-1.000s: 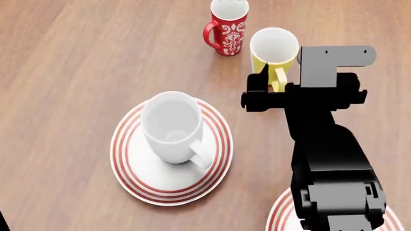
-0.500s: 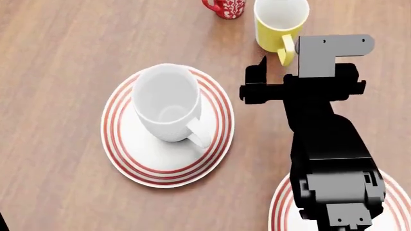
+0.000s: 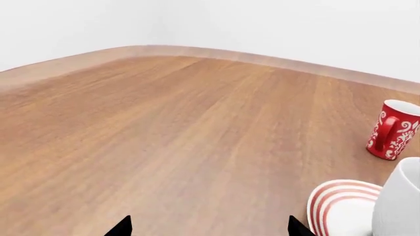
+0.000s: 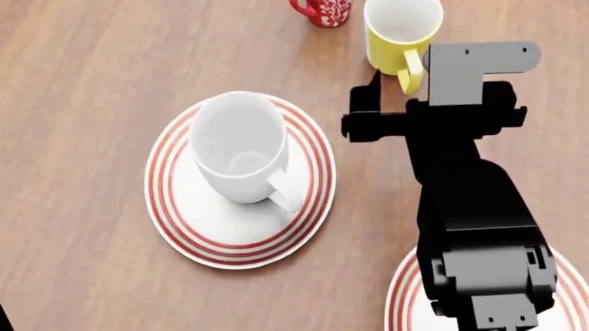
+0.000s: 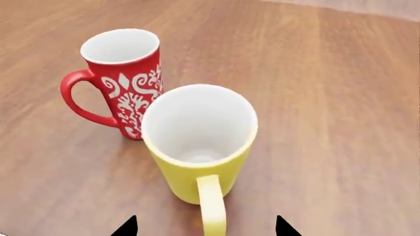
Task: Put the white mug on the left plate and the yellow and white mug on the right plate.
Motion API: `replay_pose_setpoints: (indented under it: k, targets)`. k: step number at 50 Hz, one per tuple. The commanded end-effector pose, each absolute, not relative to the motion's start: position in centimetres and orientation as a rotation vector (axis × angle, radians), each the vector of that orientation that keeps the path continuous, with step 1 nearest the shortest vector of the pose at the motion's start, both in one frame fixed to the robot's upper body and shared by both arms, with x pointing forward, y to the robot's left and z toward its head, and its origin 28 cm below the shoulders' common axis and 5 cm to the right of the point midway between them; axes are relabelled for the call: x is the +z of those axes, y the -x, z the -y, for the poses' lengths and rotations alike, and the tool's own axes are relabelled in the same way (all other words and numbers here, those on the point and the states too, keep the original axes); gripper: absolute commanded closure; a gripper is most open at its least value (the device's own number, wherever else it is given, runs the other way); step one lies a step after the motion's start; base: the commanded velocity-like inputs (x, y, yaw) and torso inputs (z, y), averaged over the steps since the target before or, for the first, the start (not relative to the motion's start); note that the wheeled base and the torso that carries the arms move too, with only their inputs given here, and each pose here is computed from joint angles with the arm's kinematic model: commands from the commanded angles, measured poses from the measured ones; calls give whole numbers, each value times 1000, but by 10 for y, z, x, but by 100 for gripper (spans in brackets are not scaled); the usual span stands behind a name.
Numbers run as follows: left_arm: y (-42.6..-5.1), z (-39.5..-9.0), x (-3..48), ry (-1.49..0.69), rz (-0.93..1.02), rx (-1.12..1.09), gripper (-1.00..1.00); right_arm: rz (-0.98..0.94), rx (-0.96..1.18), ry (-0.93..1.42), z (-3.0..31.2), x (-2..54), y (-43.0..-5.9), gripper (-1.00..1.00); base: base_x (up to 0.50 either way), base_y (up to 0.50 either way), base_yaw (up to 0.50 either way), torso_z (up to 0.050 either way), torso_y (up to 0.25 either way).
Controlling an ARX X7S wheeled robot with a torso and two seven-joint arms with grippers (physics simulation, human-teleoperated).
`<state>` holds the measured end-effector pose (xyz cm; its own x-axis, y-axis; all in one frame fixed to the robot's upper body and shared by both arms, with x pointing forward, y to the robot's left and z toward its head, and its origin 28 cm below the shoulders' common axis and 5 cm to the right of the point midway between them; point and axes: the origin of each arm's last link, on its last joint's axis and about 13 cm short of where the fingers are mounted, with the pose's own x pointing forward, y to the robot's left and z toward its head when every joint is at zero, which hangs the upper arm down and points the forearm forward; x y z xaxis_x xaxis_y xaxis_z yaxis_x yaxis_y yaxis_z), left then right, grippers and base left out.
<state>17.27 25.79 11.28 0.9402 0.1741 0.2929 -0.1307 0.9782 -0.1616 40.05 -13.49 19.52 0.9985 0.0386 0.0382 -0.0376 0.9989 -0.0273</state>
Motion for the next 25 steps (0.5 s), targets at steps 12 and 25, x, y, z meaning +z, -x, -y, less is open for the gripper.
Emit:
replay_pose_setpoints:
  k: [12,25]
  targets:
    - [-172,-258,113,136,335,138,-100,112,36,28,135,208,-393,-100,0,0,0,0,-118]
    - [-173,-258,112,136,322,138,-100,128,24,26,136,212,-393,-100,0,0,0,0,-99]
